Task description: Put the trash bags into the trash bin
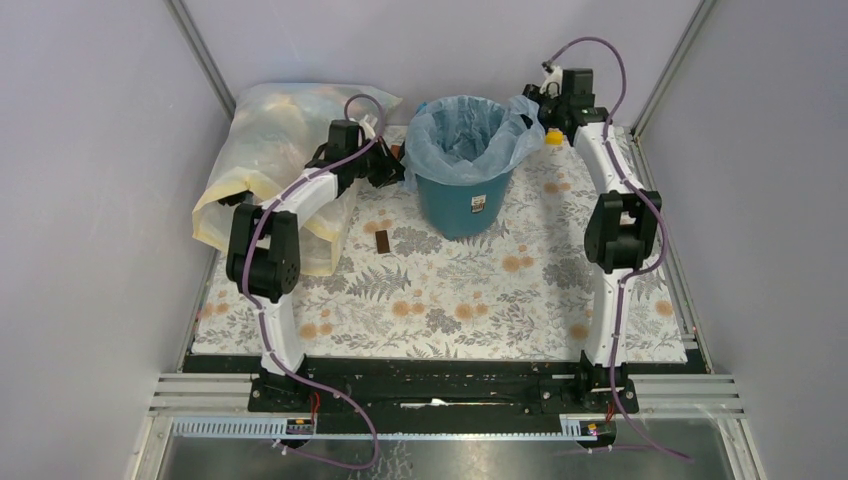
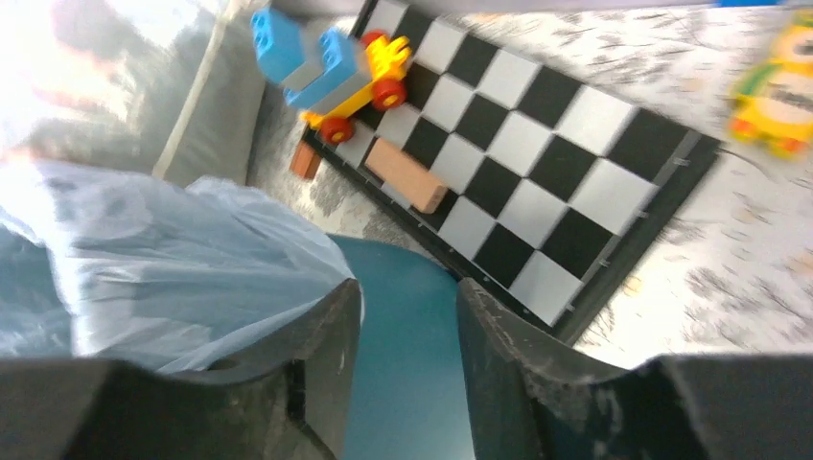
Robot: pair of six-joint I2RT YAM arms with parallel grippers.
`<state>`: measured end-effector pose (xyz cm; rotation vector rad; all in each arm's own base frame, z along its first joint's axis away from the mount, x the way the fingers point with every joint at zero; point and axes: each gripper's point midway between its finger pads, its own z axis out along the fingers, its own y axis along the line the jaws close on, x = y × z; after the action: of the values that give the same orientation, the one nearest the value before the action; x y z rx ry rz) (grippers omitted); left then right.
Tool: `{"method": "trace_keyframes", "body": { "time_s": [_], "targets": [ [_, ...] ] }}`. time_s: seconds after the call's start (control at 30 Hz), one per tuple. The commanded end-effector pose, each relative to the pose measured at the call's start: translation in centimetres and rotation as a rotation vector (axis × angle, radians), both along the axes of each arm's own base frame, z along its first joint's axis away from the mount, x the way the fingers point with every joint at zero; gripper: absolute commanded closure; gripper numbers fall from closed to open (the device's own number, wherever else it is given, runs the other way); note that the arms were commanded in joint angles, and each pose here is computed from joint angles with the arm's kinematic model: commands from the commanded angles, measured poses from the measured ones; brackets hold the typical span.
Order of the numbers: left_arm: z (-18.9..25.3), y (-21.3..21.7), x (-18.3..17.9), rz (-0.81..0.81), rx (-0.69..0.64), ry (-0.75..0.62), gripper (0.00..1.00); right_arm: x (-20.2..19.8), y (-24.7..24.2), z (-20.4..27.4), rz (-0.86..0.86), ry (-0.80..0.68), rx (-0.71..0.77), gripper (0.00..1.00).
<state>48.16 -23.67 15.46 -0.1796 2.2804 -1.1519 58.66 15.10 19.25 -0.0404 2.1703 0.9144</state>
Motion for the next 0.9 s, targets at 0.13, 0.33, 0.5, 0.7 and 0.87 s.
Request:
{"method": "trace_keyframes", "body": {
  "time_s": [0.13,0.33,0.5,0.7,0.87],
  "targets": [
    [5.7,0.0,-1.0,-0.022,-0.037,-0.121,1.00,-2.7,-10.3,15.0,-0.370,-0.232,-0.153,0.28],
    [6.6,0.1,-1.0,-0.007,-0.040,-0.129,0.97,-7.3,-7.5,19.3,-0.195,-0.301,-0.106,0.27],
    [7.1,0.6,-1.1,0.017,-0.025,-0.137,0.96,-10.0,-5.1,19.1,-0.050,-0.274,-0.071,0.29],
    [7.4,0.8,-1.6,0.023,-0.019,-0.137,0.97,-11.4,-3.0,16.5,0.018,-0.183,-0.094,0.34],
    [7.5,1.1,-2.1,0.028,-0.011,-0.138,0.98,-12.5,-3.1,14.4,0.000,-0.125,-0.115,0.54]
  ]
}}
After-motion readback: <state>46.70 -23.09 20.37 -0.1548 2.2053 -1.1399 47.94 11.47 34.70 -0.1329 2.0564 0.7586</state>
